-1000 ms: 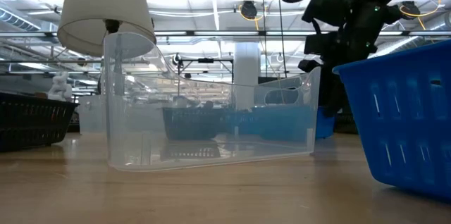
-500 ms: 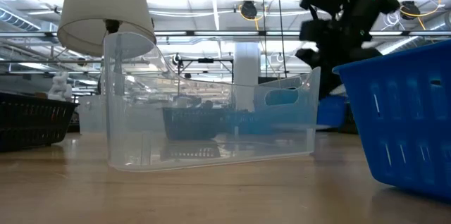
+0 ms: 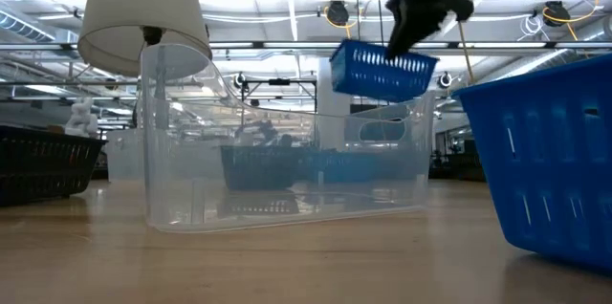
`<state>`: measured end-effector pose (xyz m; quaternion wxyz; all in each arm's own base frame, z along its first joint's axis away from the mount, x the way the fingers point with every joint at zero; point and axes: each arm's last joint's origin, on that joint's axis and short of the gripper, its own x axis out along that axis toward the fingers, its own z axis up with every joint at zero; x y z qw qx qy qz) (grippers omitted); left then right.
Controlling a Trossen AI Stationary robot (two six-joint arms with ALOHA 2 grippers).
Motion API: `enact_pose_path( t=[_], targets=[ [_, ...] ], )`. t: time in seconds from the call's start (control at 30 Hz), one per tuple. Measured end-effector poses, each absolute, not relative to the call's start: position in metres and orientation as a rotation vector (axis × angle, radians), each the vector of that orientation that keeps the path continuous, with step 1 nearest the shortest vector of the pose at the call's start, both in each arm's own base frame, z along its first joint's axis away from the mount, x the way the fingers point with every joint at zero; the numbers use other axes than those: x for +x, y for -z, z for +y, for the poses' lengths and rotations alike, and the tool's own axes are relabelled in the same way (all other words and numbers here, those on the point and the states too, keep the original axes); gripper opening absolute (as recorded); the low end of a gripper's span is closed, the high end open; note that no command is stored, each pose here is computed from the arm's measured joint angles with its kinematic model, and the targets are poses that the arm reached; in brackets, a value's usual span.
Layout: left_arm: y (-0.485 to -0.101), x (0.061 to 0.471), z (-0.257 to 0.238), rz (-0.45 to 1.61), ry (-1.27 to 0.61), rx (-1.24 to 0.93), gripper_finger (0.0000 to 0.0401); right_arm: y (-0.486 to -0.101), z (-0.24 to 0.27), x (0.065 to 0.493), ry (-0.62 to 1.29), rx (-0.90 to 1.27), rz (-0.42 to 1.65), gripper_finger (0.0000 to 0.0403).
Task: Stack baskets by color
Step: Stack the middle blue bin on top of the top blue bin
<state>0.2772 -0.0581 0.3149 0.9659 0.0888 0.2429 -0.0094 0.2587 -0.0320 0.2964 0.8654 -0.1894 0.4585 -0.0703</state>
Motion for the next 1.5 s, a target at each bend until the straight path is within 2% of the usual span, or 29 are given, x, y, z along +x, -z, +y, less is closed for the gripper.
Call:
enact_pose_path(
  t=[0.2, 0.63, 1.1, 1.5],
  targets=[
    [-0.315, 0.277, -0.058, 0.490, 0.019, 0.179, 0.0017, -0.328, -0.032, 0.261, 0.152, -0.397, 0.931, 0.0006],
    [-0.315, 0.277, -0.058, 0.490, 0.019, 0.177, 0.0017, -0.354, -0.051, 0.291, 0.168, -0.392, 1.034, 0.0006],
    [-0.315, 0.277, -0.058, 0.490, 0.014, 0.161, 0.0017, -0.355, -0.120, 0.324, 0.255, -0.419, 1.093, 0.0006],
    [-0.315, 0.277, -0.058, 0.493, 0.014, 0.161, 0.0017, -0.338, -0.177, 0.321, 0.291, -0.386, 1.108, 0.0006]
  ],
)
